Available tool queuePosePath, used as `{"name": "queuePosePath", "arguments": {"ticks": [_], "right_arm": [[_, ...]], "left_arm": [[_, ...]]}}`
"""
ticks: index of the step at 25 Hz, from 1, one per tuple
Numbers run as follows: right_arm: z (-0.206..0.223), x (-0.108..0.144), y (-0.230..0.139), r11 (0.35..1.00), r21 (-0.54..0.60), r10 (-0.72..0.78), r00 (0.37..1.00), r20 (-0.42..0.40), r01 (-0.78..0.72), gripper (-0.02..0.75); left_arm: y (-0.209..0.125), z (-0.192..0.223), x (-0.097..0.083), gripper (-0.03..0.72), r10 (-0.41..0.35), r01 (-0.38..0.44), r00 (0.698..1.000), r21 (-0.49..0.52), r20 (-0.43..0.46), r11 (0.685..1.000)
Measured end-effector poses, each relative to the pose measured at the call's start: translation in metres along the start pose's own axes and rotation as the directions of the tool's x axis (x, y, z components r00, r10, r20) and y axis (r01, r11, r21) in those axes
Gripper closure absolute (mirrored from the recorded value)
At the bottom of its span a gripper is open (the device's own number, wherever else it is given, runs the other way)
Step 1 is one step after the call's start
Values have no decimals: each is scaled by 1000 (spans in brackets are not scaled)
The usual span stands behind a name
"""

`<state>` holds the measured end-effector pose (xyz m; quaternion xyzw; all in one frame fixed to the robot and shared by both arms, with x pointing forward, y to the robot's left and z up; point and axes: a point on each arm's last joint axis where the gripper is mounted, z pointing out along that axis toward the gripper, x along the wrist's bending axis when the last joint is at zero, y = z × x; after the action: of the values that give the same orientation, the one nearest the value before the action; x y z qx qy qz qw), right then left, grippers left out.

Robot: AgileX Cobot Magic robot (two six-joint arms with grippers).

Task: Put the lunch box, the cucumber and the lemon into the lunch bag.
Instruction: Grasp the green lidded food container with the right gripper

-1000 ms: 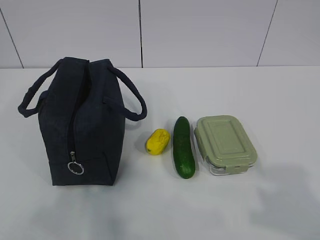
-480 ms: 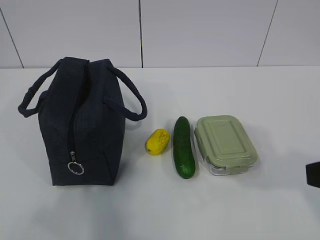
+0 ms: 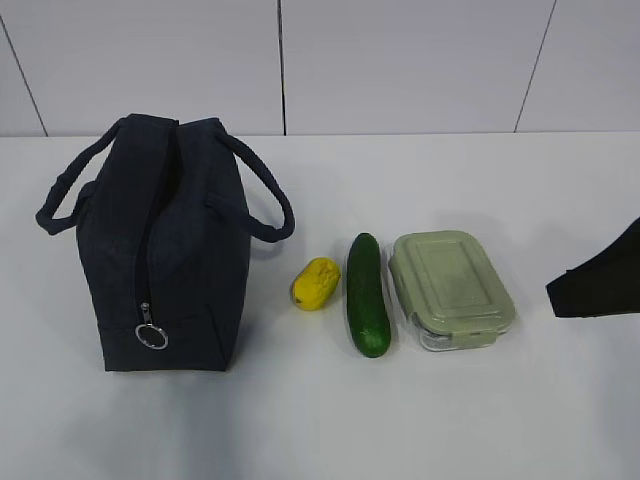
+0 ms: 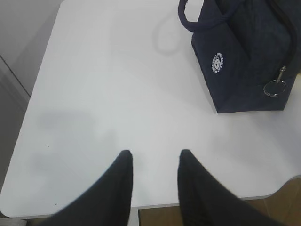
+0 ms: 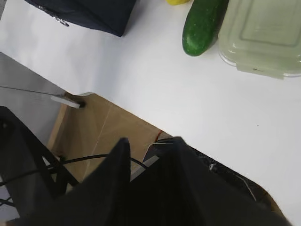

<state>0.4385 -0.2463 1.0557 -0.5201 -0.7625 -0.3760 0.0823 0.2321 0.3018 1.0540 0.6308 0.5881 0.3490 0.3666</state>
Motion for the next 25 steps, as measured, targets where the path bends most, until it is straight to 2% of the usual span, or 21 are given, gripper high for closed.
{"name": "queuePosePath", "arguments": {"ticks": [4,7,13,21,23,25], "right_arm": [[1,-27,6,998,-6,65,997,-49,-65,501],[-2,-47,11,991,-61,113,990,-86,-118,501],[-1,-90,33,982,-102,148,984,-96,-158,501],[35,-152,48,973,2,229,966,-122,-230,494],[45,-163,45,967,27,254,958,-129,-253,472],[54,-172,43,965,38,261,954,-144,-258,409]], "left_arm": [[0,0,0,452,0,0,1000,0,0,1000],[0,0,0,452,0,0,1000,0,0,1000],[0,0,0,452,0,0,1000,0,0,1000],[0,0,0,452,0,0,1000,0,0,1000],[0,0,0,452,0,0,1000,0,0,1000],[0,0,0,452,0,0,1000,0,0,1000]]}}
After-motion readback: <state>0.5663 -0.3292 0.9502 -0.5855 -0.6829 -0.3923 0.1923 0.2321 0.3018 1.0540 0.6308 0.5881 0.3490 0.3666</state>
